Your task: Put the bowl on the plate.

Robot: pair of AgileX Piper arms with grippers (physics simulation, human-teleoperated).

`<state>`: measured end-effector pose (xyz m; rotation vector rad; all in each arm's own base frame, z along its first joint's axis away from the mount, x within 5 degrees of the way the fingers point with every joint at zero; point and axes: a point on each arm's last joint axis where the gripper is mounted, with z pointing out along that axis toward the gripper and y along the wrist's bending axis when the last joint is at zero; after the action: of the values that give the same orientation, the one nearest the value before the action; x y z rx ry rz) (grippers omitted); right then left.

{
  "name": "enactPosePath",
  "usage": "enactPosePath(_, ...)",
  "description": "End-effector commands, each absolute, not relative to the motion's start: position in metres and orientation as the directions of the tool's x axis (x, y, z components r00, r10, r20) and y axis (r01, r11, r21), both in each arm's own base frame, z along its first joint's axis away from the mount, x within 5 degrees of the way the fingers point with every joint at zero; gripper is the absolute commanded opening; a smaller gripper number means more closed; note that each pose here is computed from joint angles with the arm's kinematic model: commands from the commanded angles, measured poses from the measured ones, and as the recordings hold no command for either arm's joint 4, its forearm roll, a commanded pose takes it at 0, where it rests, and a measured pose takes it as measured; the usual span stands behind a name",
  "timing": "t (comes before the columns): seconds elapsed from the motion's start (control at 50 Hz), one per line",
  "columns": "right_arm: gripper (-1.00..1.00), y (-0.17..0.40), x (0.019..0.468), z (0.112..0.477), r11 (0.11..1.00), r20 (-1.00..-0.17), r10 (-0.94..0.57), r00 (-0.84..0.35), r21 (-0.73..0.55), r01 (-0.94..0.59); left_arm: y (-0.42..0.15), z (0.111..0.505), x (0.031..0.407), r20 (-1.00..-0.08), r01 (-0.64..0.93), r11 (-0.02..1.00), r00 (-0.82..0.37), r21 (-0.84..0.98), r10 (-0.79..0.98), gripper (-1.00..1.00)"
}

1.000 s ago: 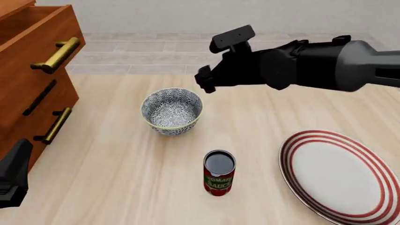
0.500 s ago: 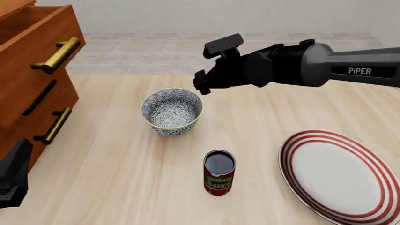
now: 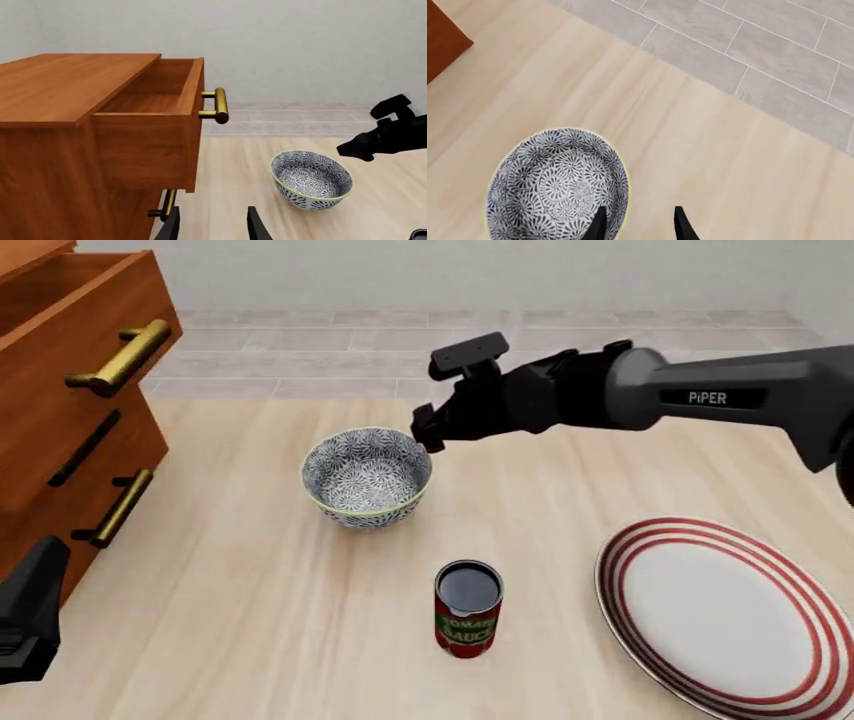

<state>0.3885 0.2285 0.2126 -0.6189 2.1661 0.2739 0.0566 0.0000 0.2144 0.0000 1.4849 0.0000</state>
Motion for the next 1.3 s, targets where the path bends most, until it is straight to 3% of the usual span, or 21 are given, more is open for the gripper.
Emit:
enactPosePath(0.02,1.0,0.229,0.395,0.202,0.858,-0.774,-0.335,-0.538,-0.015,-0.513,0.0,0.214,0.057,-0.996,0.0,1.0,0.086,0.0,0.0,1.0)
enactPosePath(1.3,1.0,0.244,0.391,0.152,0.861,-0.722,-0.334,-0.606,0.027,-0.507,0.0,0.214,0.057,-0.996,0.0,1.0,0.086,0.0,0.0,1.0)
